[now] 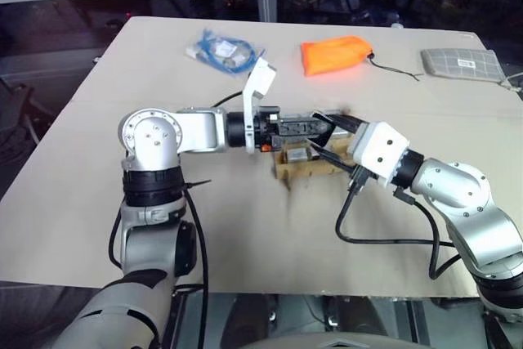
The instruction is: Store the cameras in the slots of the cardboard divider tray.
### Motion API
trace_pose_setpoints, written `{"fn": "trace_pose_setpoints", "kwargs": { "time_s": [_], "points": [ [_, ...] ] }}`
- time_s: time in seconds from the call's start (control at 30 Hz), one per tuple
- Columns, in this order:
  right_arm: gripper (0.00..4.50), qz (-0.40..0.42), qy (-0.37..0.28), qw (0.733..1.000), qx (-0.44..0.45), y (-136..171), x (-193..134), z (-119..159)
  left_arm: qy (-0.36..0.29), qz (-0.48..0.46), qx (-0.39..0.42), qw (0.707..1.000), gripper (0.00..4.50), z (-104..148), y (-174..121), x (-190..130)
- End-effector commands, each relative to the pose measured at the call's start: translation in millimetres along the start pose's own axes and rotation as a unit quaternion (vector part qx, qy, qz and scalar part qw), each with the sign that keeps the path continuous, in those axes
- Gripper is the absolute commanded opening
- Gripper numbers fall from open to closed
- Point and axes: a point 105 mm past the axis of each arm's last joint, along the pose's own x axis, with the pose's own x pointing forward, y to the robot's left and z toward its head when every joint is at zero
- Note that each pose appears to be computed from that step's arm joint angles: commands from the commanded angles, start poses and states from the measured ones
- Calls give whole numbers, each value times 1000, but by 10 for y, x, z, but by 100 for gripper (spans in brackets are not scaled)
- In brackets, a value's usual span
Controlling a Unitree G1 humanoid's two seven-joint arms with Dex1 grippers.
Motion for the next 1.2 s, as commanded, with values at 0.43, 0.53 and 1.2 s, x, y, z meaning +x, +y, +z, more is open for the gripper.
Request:
{"fn": "trace_pose_setpoints", "kwargs": {
  "time_s": [0.43,0.53,1.2],
  "points": [
    [443,-49,57,992,101,-305,-676,-289,62,41,217,973,77,333,280,447],
    [443,-27,68,989,129,-389,-886,-337,121,36,281,951,77,257,429,630],
    [443,-50,92,982,158,-476,-1270,-438,259,-7,414,873,77,69,655,1055]
  ]
}}
